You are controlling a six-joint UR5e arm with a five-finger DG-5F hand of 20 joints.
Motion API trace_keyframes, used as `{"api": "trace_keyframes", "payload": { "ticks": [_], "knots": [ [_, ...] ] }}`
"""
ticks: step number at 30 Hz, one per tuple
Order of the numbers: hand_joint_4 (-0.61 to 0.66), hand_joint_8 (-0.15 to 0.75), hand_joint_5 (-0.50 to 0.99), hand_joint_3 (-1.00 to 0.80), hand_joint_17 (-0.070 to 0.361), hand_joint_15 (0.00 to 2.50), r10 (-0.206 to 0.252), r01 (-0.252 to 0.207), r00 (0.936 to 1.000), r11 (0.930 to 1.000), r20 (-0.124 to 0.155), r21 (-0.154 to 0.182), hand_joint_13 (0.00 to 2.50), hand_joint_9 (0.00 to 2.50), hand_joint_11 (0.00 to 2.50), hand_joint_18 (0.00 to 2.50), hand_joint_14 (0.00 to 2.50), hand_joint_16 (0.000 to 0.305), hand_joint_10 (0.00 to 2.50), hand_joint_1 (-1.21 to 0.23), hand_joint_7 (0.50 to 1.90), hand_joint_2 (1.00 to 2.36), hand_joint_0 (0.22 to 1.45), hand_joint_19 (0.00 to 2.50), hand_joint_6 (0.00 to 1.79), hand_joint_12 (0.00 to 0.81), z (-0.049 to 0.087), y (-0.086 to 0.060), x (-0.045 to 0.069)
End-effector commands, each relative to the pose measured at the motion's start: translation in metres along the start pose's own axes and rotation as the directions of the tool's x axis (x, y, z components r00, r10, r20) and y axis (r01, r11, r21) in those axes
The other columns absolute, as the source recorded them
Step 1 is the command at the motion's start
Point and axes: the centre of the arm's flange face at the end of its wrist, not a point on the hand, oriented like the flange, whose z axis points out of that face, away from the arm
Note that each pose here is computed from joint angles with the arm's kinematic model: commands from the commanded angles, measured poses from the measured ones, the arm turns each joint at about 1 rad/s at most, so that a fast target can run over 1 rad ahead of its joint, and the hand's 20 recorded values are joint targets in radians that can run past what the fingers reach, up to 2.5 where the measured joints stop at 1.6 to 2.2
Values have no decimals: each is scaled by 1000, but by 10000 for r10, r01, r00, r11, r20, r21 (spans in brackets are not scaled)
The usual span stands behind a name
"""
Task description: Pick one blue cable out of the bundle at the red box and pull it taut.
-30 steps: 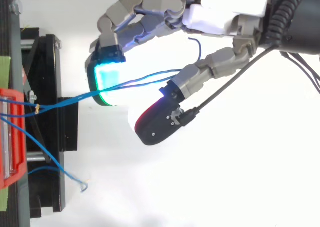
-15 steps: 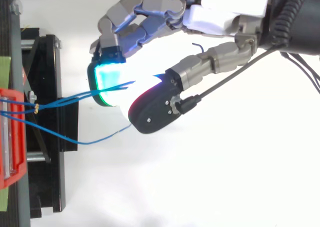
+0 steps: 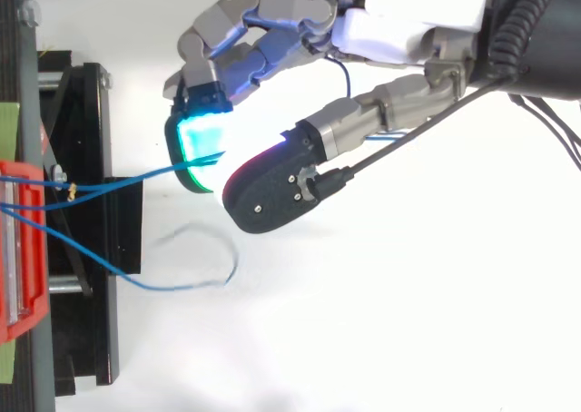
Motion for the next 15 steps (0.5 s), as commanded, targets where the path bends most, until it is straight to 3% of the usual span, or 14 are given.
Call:
{"api": "trace_keyframes", "payload": {
  "ticks": [1,4,15],
  "knots": [
    [46,246,-164,-400,121,185,-3,3,10000,10000,8,0,399,748,337,339,8,54,8,-783,1133,1008,599,252,864,361,0,0,-1],
    [48,251,-166,-497,124,186,-1,1,10000,10000,-5,-17,401,745,336,347,8,55,8,-789,1104,1000,558,257,866,366,0,0,1],
    [56,259,-168,-500,128,197,-3,3,10000,10000,-7,-2,401,748,338,348,8,57,8,-766,1074,1000,523,261,863,374,0,1,0]
  ]
}}
